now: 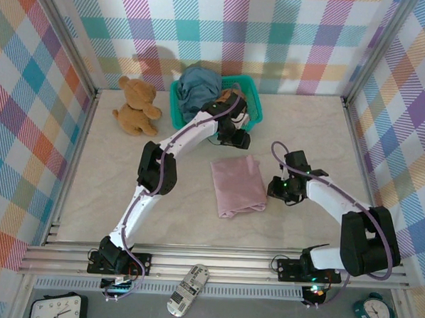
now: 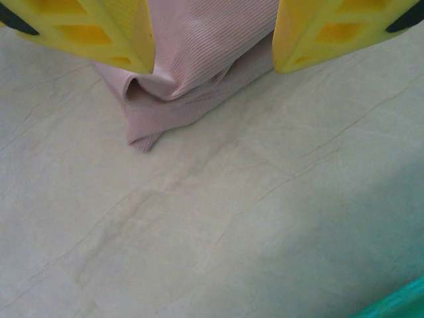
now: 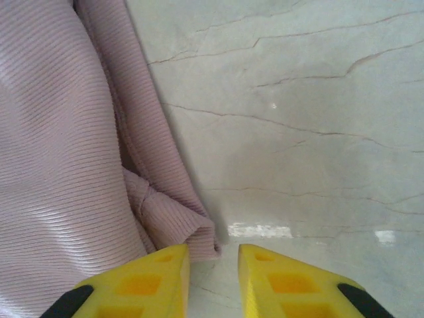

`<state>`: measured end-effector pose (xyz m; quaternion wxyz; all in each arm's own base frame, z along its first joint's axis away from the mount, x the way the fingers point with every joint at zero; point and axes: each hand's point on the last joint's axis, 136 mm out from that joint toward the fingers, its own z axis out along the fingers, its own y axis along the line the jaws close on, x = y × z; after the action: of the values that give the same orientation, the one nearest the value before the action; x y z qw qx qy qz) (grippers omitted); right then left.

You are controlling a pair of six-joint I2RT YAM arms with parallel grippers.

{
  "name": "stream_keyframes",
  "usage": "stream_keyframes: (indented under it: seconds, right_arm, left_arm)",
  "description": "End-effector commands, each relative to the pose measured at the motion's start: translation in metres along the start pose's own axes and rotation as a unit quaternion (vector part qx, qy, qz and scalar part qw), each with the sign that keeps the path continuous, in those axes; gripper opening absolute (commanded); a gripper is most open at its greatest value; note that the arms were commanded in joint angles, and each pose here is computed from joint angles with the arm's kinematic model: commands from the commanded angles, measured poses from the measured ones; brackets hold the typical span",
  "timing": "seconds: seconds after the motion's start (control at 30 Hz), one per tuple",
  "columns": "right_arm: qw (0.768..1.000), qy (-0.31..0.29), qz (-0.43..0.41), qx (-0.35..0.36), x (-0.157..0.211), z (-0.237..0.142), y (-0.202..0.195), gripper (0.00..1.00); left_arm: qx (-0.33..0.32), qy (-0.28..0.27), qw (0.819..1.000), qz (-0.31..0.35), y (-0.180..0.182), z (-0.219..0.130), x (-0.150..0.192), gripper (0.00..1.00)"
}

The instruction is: Fold and stack the tank tops

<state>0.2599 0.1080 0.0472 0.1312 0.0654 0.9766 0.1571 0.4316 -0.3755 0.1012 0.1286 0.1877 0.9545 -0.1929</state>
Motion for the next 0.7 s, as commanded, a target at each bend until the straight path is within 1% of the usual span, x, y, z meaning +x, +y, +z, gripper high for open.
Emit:
stream_keyframes:
  seconds: [0.0, 0.03, 0.1, 0.2, 0.33, 0.4, 0.5, 0.57, 0.67]
  right_arm:
    - [0.999, -0.037, -0.012, -0.031, -0.013, -0.026, 0.018, 0.28]
    - [0.997, -0.047, -0.019, -0.054, -0.013, -0.031, 0.029, 0.29]
    - [0.996, -0.039, -0.032, -0.078, -0.003, -0.034, 0.046, 0.32]
    - [0.996, -0.005, -0.024, -0.091, 0.024, -0.029, 0.063, 0.35]
    - [0.994, 0.015, -0.016, -0.106, 0.046, -0.012, 0.079, 0.35]
    - [0.995, 0.029, -0.022, -0.097, 0.05, -0.001, 0.079, 0.35]
    - [0.997, 0.037, -0.036, -0.062, 0.049, 0.012, 0.068, 0.33]
    - [0.998, 0.044, -0.038, -0.03, 0.047, 0.017, 0.057, 0.31]
    - [0.999, 0.042, -0.033, -0.005, 0.04, 0.022, 0.046, 0.29]
  left_arm:
    - [-0.027, 0.006, 0.999, 0.045, 0.001, -0.042, 0.014, 0.51]
    - [-0.033, 0.012, 0.998, 0.048, 0.004, -0.041, 0.02, 0.51]
    - [-0.039, 0.032, 0.998, 0.048, 0.014, -0.035, 0.035, 0.52]
    - [-0.055, 0.072, 0.995, 0.044, 0.03, -0.026, 0.061, 0.52]
    - [-0.05, 0.089, 0.994, 0.025, 0.044, -0.012, 0.085, 0.52]
    - [-0.039, 0.105, 0.994, 0.015, 0.046, -0.003, 0.095, 0.52]
    - [-0.029, 0.125, 0.992, 0.007, 0.048, 0.007, 0.109, 0.51]
    - [-0.023, 0.139, 0.99, 0.001, 0.048, 0.012, 0.119, 0.51]
    - [-0.019, 0.158, 0.987, -0.008, 0.05, 0.015, 0.131, 0.49]
